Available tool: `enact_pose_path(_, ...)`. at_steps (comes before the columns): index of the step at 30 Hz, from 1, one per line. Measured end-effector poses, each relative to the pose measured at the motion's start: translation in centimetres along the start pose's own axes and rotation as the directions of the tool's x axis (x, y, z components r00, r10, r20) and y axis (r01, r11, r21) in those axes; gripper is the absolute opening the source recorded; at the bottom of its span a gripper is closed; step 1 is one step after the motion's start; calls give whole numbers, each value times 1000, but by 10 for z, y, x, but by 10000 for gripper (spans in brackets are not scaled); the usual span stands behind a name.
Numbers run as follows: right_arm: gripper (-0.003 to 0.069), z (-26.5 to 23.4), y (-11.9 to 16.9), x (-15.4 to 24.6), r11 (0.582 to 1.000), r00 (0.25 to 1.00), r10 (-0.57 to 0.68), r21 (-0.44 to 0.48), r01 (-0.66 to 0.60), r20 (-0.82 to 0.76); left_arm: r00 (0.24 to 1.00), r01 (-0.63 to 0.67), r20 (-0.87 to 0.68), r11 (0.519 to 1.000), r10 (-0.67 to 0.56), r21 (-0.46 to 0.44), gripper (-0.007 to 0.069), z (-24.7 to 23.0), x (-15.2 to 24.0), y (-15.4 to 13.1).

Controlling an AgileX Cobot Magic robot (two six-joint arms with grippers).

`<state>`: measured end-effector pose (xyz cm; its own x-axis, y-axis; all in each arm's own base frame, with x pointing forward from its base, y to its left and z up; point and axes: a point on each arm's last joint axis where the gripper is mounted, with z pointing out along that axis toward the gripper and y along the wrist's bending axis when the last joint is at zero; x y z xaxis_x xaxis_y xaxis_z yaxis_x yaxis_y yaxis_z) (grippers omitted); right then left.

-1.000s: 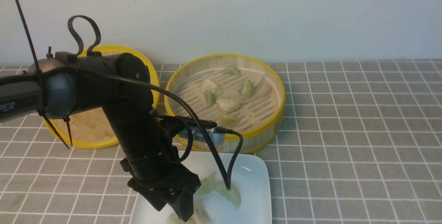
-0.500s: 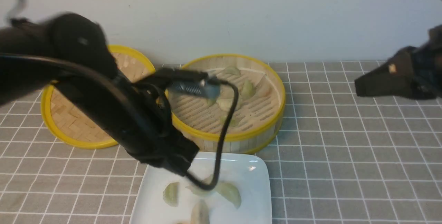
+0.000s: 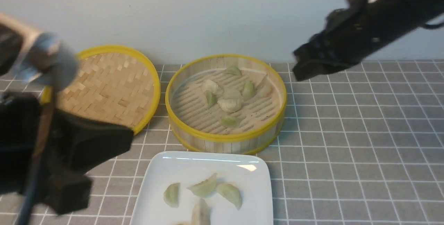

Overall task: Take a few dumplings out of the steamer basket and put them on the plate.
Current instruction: Use the right arm to grab a dumpling from inside the steamer

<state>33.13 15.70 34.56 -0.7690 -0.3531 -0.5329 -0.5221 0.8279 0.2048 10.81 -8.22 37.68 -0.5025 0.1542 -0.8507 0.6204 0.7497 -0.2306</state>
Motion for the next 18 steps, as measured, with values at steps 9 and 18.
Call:
enact_pose_path(9, 146, 80, 30, -29, 991, 986, -130, 28, 133, -104, 986, 9, 165, 1000, -7, -12, -5, -33, 42, -7)
enact_pose_path(18, 424, 186, 31, -23, 978, 951, -187, 41, 203, -247, 970, 5, 243, 1000, -5, -1, -5, -52, 55, -13)
